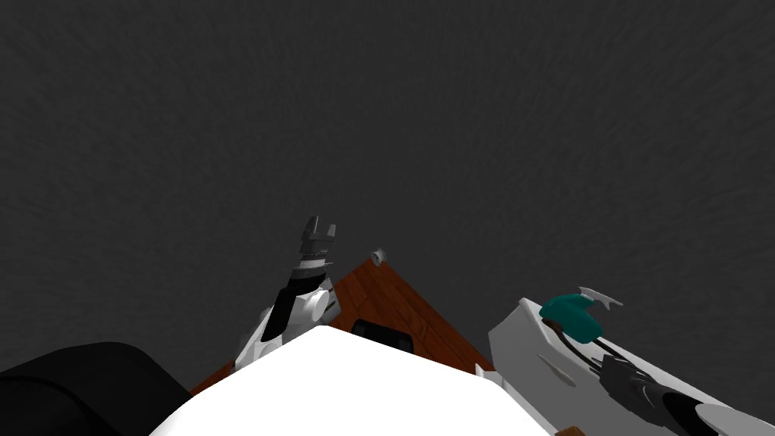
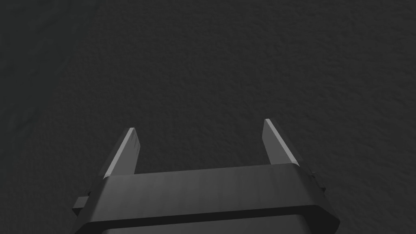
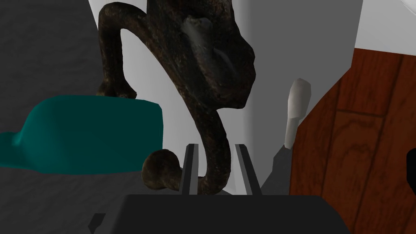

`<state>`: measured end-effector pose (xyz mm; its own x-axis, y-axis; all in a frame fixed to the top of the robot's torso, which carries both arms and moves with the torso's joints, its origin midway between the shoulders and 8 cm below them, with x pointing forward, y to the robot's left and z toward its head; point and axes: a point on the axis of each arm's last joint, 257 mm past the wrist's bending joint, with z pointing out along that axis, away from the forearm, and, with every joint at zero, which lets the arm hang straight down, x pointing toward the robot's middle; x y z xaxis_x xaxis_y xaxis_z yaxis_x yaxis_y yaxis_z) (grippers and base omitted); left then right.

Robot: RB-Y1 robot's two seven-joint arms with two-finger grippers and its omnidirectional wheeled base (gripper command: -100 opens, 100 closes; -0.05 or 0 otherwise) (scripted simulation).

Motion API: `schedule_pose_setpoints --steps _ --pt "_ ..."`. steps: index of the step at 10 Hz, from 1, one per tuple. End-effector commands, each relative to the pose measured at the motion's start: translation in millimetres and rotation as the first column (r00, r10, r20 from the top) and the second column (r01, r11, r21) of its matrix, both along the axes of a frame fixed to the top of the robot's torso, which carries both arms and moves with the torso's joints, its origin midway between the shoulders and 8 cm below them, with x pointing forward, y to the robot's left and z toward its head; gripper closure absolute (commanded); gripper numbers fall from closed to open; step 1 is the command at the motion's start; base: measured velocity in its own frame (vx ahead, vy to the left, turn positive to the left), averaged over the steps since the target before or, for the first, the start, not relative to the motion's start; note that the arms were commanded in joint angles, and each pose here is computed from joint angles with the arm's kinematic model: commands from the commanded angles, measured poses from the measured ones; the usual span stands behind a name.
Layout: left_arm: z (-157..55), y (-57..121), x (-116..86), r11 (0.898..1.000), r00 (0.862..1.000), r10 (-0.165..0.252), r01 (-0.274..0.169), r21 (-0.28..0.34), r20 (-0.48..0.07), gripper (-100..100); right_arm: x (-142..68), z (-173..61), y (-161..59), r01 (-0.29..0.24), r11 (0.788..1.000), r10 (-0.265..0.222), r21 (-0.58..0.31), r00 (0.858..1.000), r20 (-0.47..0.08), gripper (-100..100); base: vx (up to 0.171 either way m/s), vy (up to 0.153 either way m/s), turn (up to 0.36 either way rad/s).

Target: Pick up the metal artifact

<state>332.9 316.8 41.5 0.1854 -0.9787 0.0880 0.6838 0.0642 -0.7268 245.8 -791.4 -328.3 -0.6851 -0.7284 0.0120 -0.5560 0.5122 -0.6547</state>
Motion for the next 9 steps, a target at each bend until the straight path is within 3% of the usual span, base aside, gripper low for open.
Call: schedule_pose_setpoints --steps 1,2,3,6,8,9 --pt "0.0 0.0 0.0 1.000 1.000 0.000 0.000 0.000 0.000 0 0.0 0.0 0.0 0.000 1.000 0.000 0.000 1.000 0.000 100 0.000 0.000 0.000" --pt "0.0 0.0 0.0 1.000 1.000 0.000 0.000 0.000 0.000 0 -0.1 -0.3 0.2 0.000 1.000 0.000 0.000 1.000 -0.001 0 0.000 0.000 0.000" --pt "0.0 0.0 0.0 1.000 1.000 0.000 0.000 0.000 0.000 0 10.5 9.5 -1.0 -0.013 1.000 0.013 -0.012 1.000 0.012 100 0.056 0.006 -0.214" --pt "-0.1 0.1 -0.1 1.000 1.000 0.000 0.000 0.000 0.000 0 35.9 18.3 14.8 -0.098 0.995 0.098 -0.010 0.995 0.010 100 0.119 0.038 -0.296" --pt "0.0 0.0 0.0 1.000 1.000 0.000 0.000 0.000 0.000 0 35.4 18.7 15.4 -0.104 0.995 0.104 -0.013 0.995 0.006 100 0.066 0.037 -0.126" --pt "0.0 0.0 0.0 1.000 1.000 0.000 0.000 0.000 0.000 0 35.6 18.6 16.2 -0.104 0.995 0.104 -0.011 0.995 0.006 0 0.005 0.006 0.004"
